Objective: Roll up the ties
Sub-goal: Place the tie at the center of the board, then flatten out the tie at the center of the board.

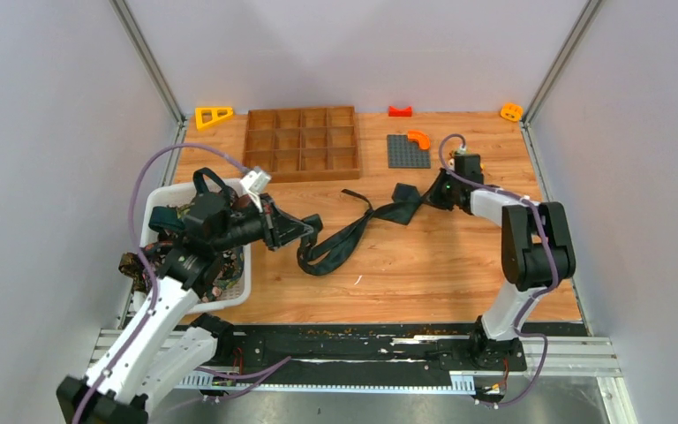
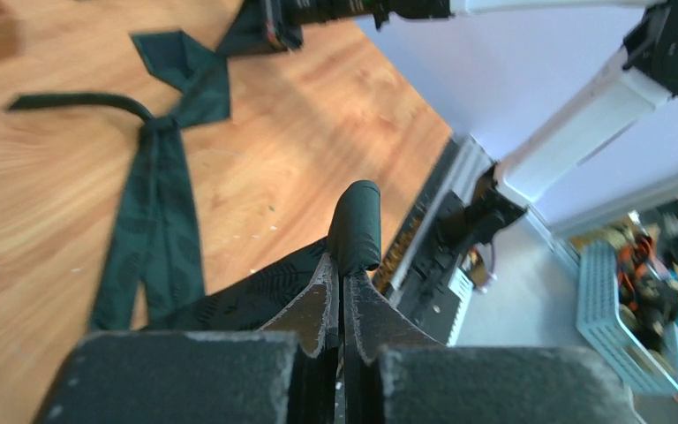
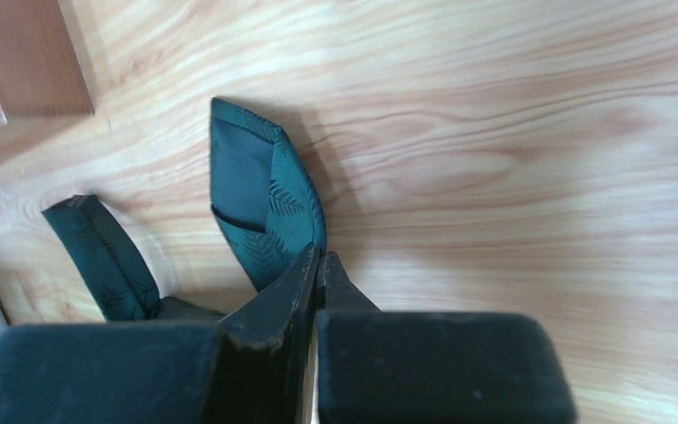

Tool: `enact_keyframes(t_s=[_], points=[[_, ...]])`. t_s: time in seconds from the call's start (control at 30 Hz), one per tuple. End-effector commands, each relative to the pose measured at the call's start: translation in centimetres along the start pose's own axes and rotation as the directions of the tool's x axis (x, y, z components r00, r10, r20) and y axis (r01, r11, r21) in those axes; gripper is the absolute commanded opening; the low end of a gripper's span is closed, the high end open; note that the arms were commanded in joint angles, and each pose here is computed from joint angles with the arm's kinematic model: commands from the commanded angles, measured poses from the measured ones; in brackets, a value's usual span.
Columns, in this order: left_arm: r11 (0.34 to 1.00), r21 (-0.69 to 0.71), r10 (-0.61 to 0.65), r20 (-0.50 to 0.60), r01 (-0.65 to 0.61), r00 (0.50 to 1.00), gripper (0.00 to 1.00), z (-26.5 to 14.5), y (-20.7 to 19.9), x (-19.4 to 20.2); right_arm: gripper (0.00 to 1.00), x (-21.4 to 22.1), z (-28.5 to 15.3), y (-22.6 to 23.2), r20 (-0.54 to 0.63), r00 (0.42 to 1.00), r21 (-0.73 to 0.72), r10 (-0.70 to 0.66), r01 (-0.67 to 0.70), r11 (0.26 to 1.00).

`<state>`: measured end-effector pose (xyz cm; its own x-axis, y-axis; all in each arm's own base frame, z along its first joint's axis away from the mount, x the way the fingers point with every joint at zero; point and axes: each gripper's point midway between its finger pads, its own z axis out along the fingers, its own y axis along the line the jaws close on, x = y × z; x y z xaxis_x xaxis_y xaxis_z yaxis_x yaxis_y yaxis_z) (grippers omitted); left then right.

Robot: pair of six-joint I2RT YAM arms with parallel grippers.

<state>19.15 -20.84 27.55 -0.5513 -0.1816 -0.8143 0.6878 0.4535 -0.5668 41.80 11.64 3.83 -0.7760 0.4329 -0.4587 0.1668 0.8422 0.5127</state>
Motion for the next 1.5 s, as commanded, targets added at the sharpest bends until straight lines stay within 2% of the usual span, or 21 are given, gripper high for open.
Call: enact_keyframes(t_s=[0.0,0.1,0.2,0.33,0.43,0.47,0.57,0.6,0.63,0.67,0.73,0.77,0.83,0.9,0.97,1.0,1.07,1.17,1.3,1.47], points=[[0.987,0.131,0.094,-0.020,-0.091,0.995,0.00,3.5,-3.1,-0.4,0.00,-7.4,-3.8,-1.1,0.286,0.958,-0.069,0.005,0.016,0.997],[0.980,0.165,0.120,-0.058,-0.109,0.991,0.00,5.3,-3.6,0.5,0.00,-10.1,-6.2,-5.5,0.397,0.913,-0.069,0.093,-0.072,0.995],[0.984,0.143,0.124,-0.111,-0.107,0.986,0.00,6.2,-2.4,2.1,0.00,-12.0,-8.4,-9.1,0.461,0.866,-0.125,0.195,-0.154,0.980],[0.996,0.029,0.086,-0.185,-0.082,0.979,0.00,6.0,0.6,4.9,0.00,-13.1,-9.8,-11.6,0.491,0.828,-0.163,0.271,-0.218,0.962],[0.993,-0.107,0.030,-0.220,-0.055,0.975,0.00,5.9,3.3,6.5,0.00,-12.7,-9.6,-12.3,0.473,0.834,-0.129,0.283,-0.251,0.959],[0.988,-0.151,0.004,-0.236,-0.041,0.972,0.00,5.7,4.3,7.4,0.03,-12.5,-9.6,-12.6,0.471,0.834,-0.118,0.287,-0.262,0.958],[0.978,-0.209,-0.070,-0.261,0.015,0.963,0.00,5.4,5.9,10.2,0.22,-12.3,-10.4,-12.9,0.494,0.824,-0.086,0.277,-0.271,0.959],[0.975,-0.220,-0.083,-0.272,0.022,0.959,0.00,5.2,6.2,11.0,0.31,-12.3,-10.8,-13.0,0.506,0.819,-0.073,0.271,-0.272,0.960],[0.972,-0.234,-0.091,-0.287,0.022,0.954,0.01,5.0,6.5,11.9,0.48,-12.4,-11.4,-13.1,0.522,0.811,-0.057,0.264,-0.275,0.960],[0.968,-0.250,-0.102,-0.301,0.025,0.948,0.04,4.7,6.8,12.8,0.57,-12.6,-12.3,-13.0,0.540,0.802,-0.038,0.255,-0.279,0.959],[0.962,-0.270,-0.119,-0.320,0.030,0.940,0.10,4.2,7.1,14.0,0.69,-13.0,-14.2,-13.0,0.583,0.778,0.001,0.235,-0.290,0.957],[0.962,-0.273,-0.123,-0.328,0.031,0.937,0.15,4.1,7.1,14.4,0.73,-13.0,-15.0,-13.0,0.601,0.767,0.022,0.224,-0.297,0.955],[0.957,-0.290,-0.124,-0.345,0.020,0.930,0.32,3.7,7.2,15.0,0.77,-13.1,-17.0,-12.5,0.637,0.746,0.060,0.193,-0.297,0.953],[0.943,-0.334,-0.129,-0.359,0.002,0.924,0.50,3.0,7.6,15.5,0.78,-13.1,-18.1,-10.2,0.643,0.757,0.101,0.115,-0.233,0.967],[0.922,-0.386,-0.137,-0.346,-0.008,0.928,0.69,2.3,8.1,15.4,0.78,-12.3,-18.1,-7.7,0.609,0.793,0.166,0.022,-0.154,0.974],[0.913,-0.407,-0.139,-0.328,-0.007,0.934,0.83,2.0,8.2,15.0,0.78,-12.2,-18.0,-6.4,0.591,0.806,0.195,-0.028,-0.110,0.975],[0.896,-0.444,-0.145,-0.287,0.002,0.947,0.96,1.5,8.2,14.1,0.78,-11.6,-17.2,-4.1,0.538,0.836,0.221,-0.103,-0.022,0.975],[0.874,-0.487,-0.134,-0.237,0.002,0.962,1.00,0.6,8.2,12.6,0.77,-10.9,-15.3,-2.3,0.441,0.879,0.239,-0.179,0.078,0.968],[0.851,-0.524,-0.109,-0.202,-0.013,0.973,1.00,-0.4,8.0,10.9,0.78,-9.5,-11.4,-0.6,0.241,0.925,0.285,-0.294,0.222,0.932],[0.841,-0.541,-0.137,-0.275,-0.035,0.952,1.00,0.2,7.8,11.4,0.78,-7.7,-6.9,-0.2,-0.011,0.918,0.302,-0.397,0.382,0.874]])
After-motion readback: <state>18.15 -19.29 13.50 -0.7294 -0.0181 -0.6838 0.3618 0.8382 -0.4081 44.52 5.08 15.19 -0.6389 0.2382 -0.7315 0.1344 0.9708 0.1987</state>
